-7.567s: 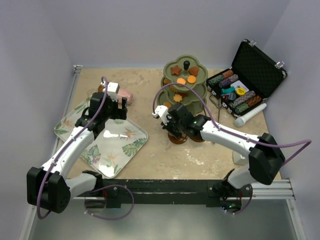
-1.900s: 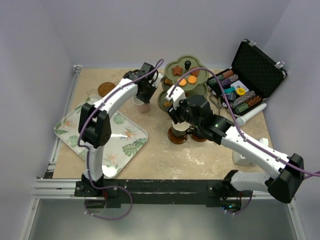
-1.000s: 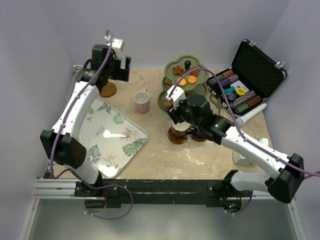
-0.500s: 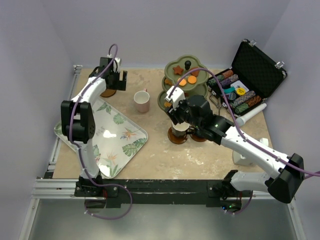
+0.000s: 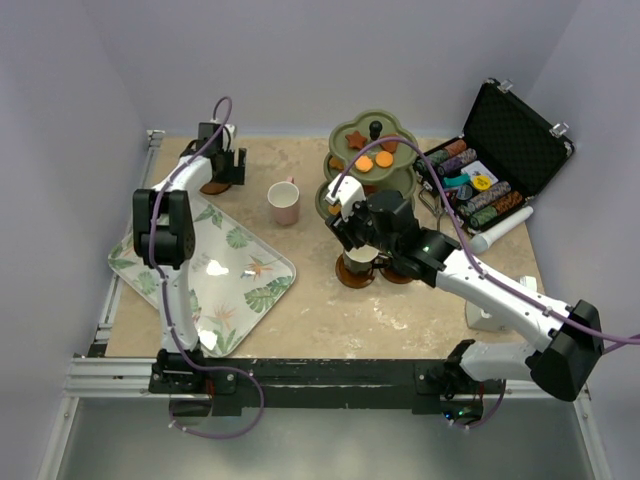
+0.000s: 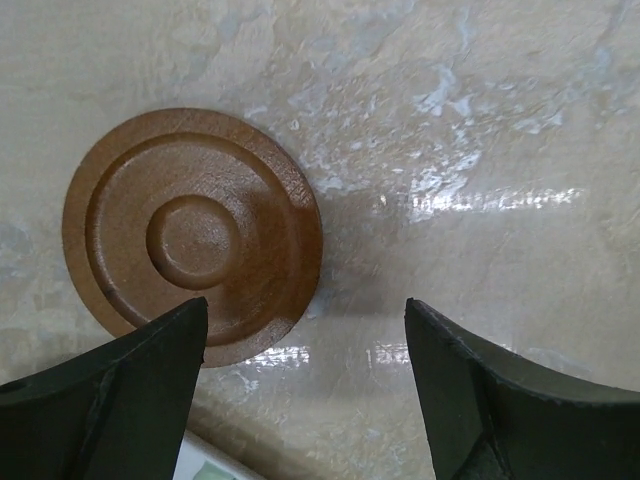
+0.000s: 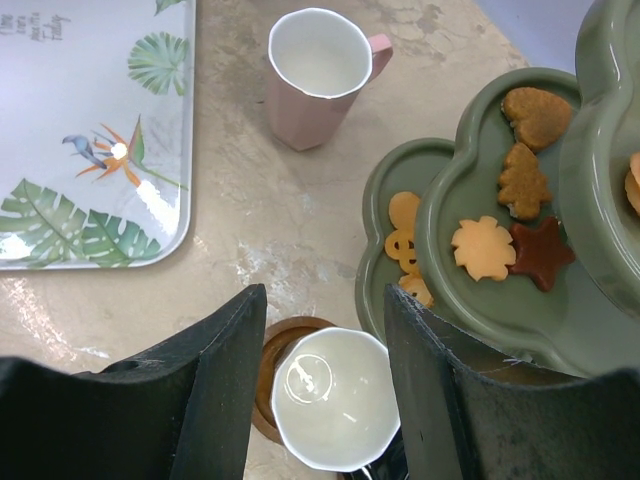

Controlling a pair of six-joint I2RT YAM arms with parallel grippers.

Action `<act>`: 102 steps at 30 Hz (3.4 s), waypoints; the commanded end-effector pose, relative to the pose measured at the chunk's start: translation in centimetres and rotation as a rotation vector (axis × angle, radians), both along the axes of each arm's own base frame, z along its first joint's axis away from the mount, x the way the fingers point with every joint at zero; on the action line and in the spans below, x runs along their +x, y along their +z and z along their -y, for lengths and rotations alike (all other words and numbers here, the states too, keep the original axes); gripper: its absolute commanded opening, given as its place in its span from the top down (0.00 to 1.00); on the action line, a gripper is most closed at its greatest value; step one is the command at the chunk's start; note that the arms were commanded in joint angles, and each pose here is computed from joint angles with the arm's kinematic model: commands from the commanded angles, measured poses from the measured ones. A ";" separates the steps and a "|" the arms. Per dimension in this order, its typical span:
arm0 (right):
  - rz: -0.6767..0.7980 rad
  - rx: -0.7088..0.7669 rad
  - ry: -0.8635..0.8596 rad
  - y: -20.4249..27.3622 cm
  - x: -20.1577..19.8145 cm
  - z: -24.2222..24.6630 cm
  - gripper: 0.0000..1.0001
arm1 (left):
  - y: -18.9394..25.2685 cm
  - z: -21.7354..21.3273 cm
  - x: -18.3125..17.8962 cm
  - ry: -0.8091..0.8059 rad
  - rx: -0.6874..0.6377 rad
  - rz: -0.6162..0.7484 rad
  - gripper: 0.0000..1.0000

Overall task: Serve the afternoon tea
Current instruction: Move the coaster to the center of the board.

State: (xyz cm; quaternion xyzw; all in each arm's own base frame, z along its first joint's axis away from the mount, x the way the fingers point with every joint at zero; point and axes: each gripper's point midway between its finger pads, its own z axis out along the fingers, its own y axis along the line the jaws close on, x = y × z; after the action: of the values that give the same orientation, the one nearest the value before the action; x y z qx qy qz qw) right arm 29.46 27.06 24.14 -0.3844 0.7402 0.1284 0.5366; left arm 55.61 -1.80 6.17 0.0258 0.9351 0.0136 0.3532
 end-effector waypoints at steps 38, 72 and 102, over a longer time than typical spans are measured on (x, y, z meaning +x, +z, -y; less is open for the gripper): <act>0.086 0.107 0.019 4.5 -0.7 0.1 0.45 | -5.6 8.9 -17.2 -0.049 -0.292 -0.215 0.55; -0.053 0.473 -0.013 9.6 0.3 -17.3 0.41 | 21.0 -1.1 -15.5 0.215 -0.193 0.618 0.05; -0.128 0.307 -0.303 -6.2 13.2 -22.4 0.74 | 21.2 -8.6 -17.1 0.391 -0.130 0.617 0.00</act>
State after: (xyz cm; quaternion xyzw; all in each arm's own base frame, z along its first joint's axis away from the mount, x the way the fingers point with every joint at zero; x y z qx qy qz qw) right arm 40.77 52.15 14.05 -0.2152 0.8044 0.1717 0.5265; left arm 38.26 5.29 25.22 -0.1606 0.7877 0.0496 0.5926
